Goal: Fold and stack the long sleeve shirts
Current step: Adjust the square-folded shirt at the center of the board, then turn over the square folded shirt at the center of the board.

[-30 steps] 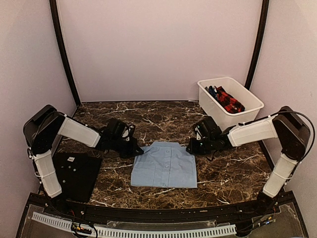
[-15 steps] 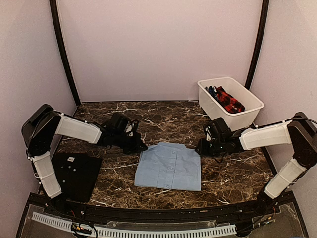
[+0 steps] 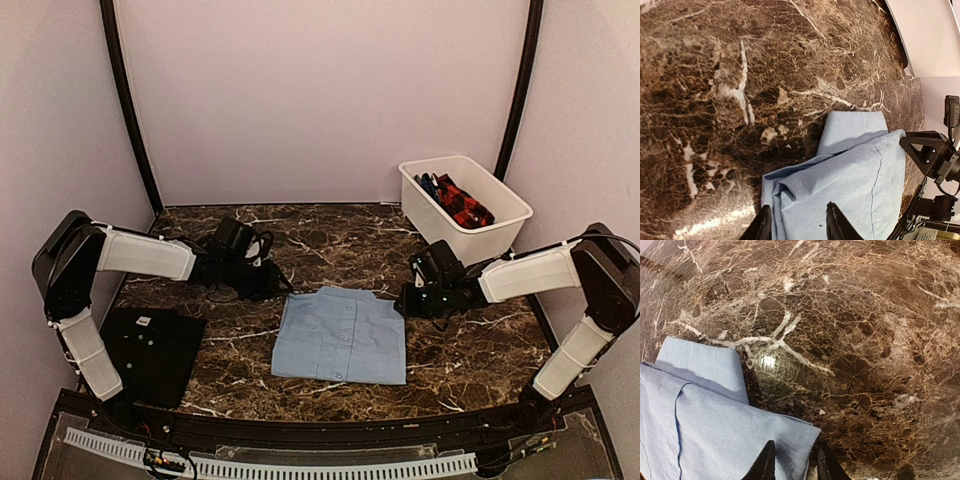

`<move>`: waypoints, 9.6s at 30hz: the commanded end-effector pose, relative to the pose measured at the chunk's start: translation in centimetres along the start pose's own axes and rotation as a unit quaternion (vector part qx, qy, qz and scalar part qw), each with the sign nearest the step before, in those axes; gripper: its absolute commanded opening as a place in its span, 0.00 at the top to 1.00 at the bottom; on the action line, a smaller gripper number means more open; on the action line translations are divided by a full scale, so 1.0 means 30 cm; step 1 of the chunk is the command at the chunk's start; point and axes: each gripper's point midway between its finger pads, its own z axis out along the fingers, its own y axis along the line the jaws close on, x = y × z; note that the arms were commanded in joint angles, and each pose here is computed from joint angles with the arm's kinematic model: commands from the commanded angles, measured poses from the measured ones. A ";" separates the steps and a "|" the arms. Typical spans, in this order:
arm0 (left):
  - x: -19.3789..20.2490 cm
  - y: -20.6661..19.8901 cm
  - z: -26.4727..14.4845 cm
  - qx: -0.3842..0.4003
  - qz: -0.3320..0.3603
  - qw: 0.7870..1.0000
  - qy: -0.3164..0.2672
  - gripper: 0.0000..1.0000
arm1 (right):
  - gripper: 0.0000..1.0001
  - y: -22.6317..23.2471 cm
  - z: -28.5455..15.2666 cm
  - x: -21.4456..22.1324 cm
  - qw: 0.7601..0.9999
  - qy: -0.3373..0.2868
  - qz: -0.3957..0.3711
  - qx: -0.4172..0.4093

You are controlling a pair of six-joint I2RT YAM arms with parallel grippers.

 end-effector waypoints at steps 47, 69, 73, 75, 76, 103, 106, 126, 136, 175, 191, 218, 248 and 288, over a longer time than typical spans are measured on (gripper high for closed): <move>-0.053 -0.140 -0.184 0.050 0.077 0.995 -0.028 1.00 | 1.00 0.203 -0.238 -0.165 0.992 -0.096 -0.001 -0.076; -0.086 0.216 0.089 -0.018 -0.014 1.000 0.018 1.00 | 1.00 0.220 -0.041 -0.295 0.996 -0.087 -0.017 -0.012; -0.089 0.212 0.087 -0.016 -0.011 1.000 0.018 1.00 | 1.00 0.118 0.075 -0.283 0.998 -0.057 -0.004 0.020; -0.096 0.208 0.085 -0.017 -0.009 1.000 0.016 1.00 | 1.00 0.086 0.120 -0.269 0.999 -0.044 0.001 0.026; -0.099 0.206 0.084 -0.017 -0.007 1.000 0.015 1.00 | 1.00 0.073 0.141 -0.262 0.999 -0.038 0.001 0.030; 0.086 -0.107 -0.058 0.019 0.054 0.998 -0.001 0.80 | 1.00 0.065 0.182 -0.254 0.999 -0.018 0.005 0.031; 0.183 -0.072 -0.005 0.022 0.043 0.998 0.037 0.84 | 1.00 0.057 0.189 -0.256 0.999 -0.016 0.006 0.035; 0.309 0.120 0.026 -0.073 0.036 0.992 0.092 0.89 | 0.51 0.057 0.022 -0.353 0.995 -0.035 -0.051 0.080; 0.307 0.123 0.024 -0.075 0.027 0.993 0.092 0.89 | 0.40 0.251 -0.122 -0.135 0.991 -0.022 -0.121 0.056; 0.223 0.179 -0.052 -0.080 0.003 0.994 0.071 0.91 | 0.68 0.215 -0.091 0.335 0.990 0.072 -0.108 0.048; 0.152 0.091 -0.103 -0.015 -0.029 0.998 0.053 0.67 | 0.67 0.183 -0.119 0.405 0.991 0.086 -0.095 0.039; 0.238 0.193 0.041 -0.116 -0.017 0.989 0.092 0.70 | 0.58 0.234 -0.269 0.231 0.996 0.009 -0.084 0.006; 0.122 0.036 -0.160 0.011 -0.004 0.997 0.082 1.00 | 0.58 0.220 -0.161 0.053 0.997 -0.019 -0.071 0.020; -0.149 -0.528 -0.476 0.277 0.037 0.960 0.004 1.00 | 0.83 0.950 0.275 0.121 0.960 0.078 -0.048 -0.266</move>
